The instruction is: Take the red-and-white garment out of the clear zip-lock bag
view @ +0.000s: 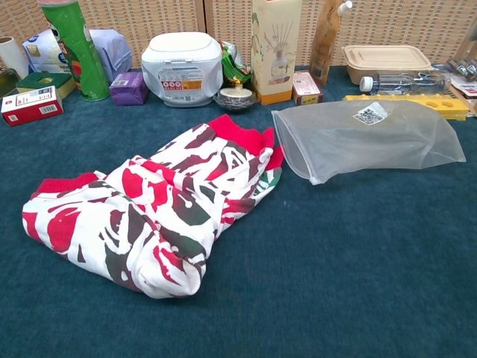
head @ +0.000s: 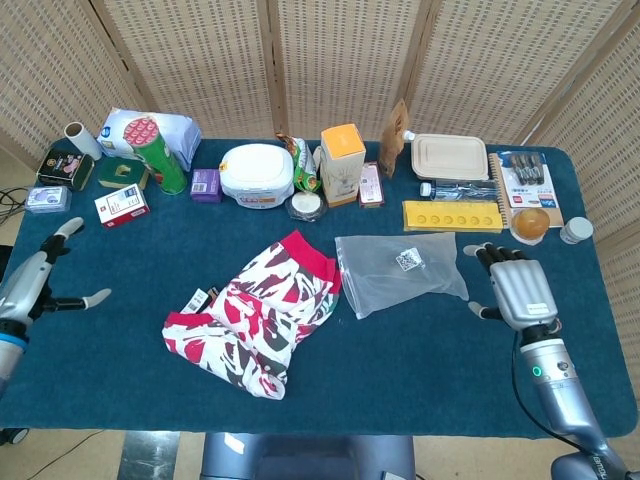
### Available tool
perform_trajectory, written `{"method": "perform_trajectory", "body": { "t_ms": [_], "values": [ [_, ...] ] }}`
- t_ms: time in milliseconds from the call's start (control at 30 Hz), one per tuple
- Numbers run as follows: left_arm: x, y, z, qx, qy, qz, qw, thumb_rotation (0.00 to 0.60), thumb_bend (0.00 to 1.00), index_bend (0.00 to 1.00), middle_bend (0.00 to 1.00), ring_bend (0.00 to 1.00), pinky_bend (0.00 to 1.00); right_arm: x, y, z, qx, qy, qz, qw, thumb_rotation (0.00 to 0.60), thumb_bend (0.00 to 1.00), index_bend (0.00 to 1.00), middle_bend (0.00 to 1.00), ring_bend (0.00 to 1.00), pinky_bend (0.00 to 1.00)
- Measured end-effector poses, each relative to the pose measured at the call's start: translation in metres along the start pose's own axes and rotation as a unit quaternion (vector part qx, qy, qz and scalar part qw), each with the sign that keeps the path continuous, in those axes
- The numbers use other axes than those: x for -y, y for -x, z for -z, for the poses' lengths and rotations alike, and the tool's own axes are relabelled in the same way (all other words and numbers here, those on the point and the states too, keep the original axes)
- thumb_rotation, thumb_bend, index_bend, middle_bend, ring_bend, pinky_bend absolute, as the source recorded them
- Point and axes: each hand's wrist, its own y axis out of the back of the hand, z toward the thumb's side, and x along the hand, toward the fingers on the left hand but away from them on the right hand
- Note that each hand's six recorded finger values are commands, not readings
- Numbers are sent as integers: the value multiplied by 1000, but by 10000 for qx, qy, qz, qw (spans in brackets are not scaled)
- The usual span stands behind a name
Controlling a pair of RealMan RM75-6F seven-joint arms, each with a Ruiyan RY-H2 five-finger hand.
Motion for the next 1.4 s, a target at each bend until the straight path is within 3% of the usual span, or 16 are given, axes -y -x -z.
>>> {"method": "perform_trajectory", "body": {
  "t_ms": [100, 267, 567, 900, 1400],
  "values": [
    [-3, 19, 17, -33, -250, -266, 9993, 600, 191, 49, 83, 0, 136, 2, -4, 9, 52, -30, 208, 9998, 600, 190, 310, 347, 380, 366],
    [0, 49, 42, -110, -557, -528, 9970, 600, 193, 81, 83, 0, 139, 7, -8, 22, 195, -29, 267, 9994, 600, 190, 325, 357, 383, 365],
    [3, 87, 73, -144, -1023, -1048, 9891, 600, 193, 121, 83, 0, 139, 13, -30, 59, 757, 55, 356, 9965, 600, 190, 337, 361, 384, 351],
    [17, 114, 91, -388, -1056, -1131, 9872, 600, 193, 125, 83, 0, 139, 10, -62, 81, 1090, -15, 458, 9930, 600, 190, 351, 374, 385, 349],
    [11, 113, 76, -205, -1087, -1212, 9864, 600, 192, 131, 83, 0, 139, 4, -79, 91, 1189, 97, 582, 9912, 600, 190, 355, 379, 384, 337]
  ]
}}
